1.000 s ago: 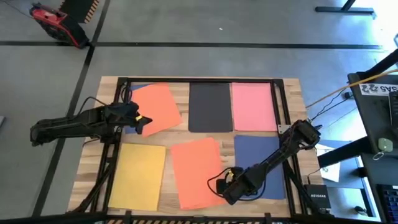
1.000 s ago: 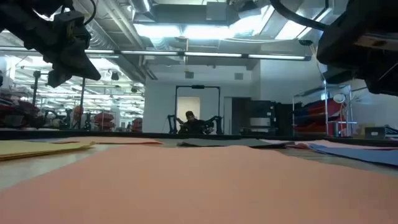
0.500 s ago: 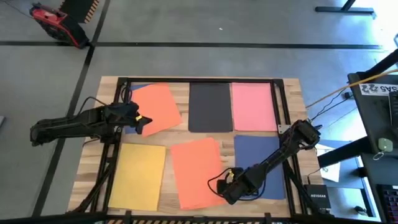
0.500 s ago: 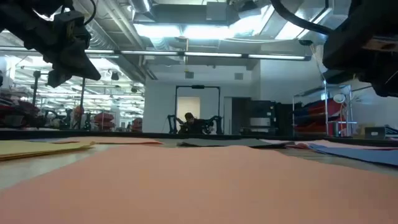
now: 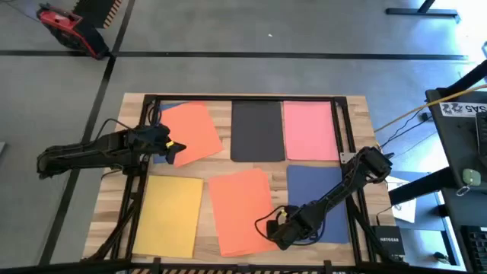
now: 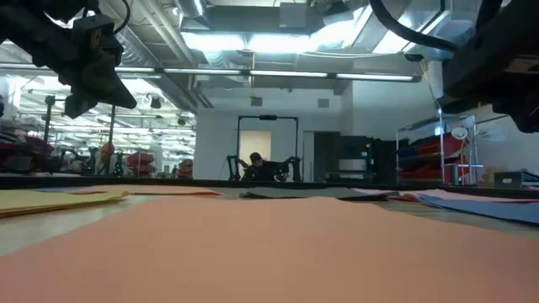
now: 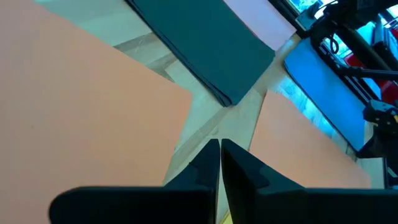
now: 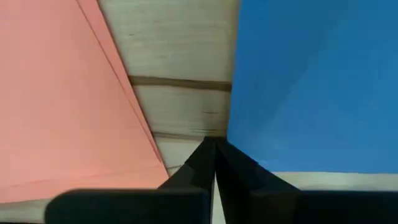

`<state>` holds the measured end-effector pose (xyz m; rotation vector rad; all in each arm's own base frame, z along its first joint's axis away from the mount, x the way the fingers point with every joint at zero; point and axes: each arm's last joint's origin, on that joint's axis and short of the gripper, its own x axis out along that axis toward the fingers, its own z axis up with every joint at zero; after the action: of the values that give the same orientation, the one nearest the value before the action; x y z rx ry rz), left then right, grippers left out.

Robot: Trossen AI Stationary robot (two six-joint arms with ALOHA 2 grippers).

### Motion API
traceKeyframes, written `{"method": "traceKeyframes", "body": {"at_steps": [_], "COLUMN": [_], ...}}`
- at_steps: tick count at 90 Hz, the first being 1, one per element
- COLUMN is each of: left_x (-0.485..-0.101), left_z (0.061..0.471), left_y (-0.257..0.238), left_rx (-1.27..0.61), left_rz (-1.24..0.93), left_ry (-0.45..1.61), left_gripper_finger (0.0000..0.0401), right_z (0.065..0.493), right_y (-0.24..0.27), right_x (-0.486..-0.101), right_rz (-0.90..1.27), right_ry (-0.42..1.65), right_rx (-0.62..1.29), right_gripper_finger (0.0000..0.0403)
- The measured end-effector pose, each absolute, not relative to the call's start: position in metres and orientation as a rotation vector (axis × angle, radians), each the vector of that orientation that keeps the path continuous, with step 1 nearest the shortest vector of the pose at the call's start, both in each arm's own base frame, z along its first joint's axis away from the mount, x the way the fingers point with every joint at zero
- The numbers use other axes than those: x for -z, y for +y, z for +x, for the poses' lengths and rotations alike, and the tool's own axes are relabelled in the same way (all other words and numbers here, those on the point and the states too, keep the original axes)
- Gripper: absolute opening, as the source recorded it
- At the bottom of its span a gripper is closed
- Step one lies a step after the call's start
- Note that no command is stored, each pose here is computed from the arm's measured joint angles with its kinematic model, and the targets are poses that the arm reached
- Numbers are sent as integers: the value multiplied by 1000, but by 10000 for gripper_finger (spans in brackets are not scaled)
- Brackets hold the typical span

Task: Organize paper
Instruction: Stack the blue paper on top of the other blue paper

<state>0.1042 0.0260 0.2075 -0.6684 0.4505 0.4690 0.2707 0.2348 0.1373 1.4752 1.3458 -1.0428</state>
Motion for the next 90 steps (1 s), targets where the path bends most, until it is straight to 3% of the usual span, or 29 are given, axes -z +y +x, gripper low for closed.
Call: {"method": "traceKeyframes", "body": {"at_steps": [90], "left_x": [-207], "left_z": [104], "left_y": [26], "left_rx": [-470], "left_rz": [-673], "left_ry": [450], "left_gripper_finger": [0], "right_z": [266], "right_y": [239], "right_x": [-137], "right_rz": [1472], "right_ry": [1401], "right_rx": [1054], "right_gripper_finger": [0]}}
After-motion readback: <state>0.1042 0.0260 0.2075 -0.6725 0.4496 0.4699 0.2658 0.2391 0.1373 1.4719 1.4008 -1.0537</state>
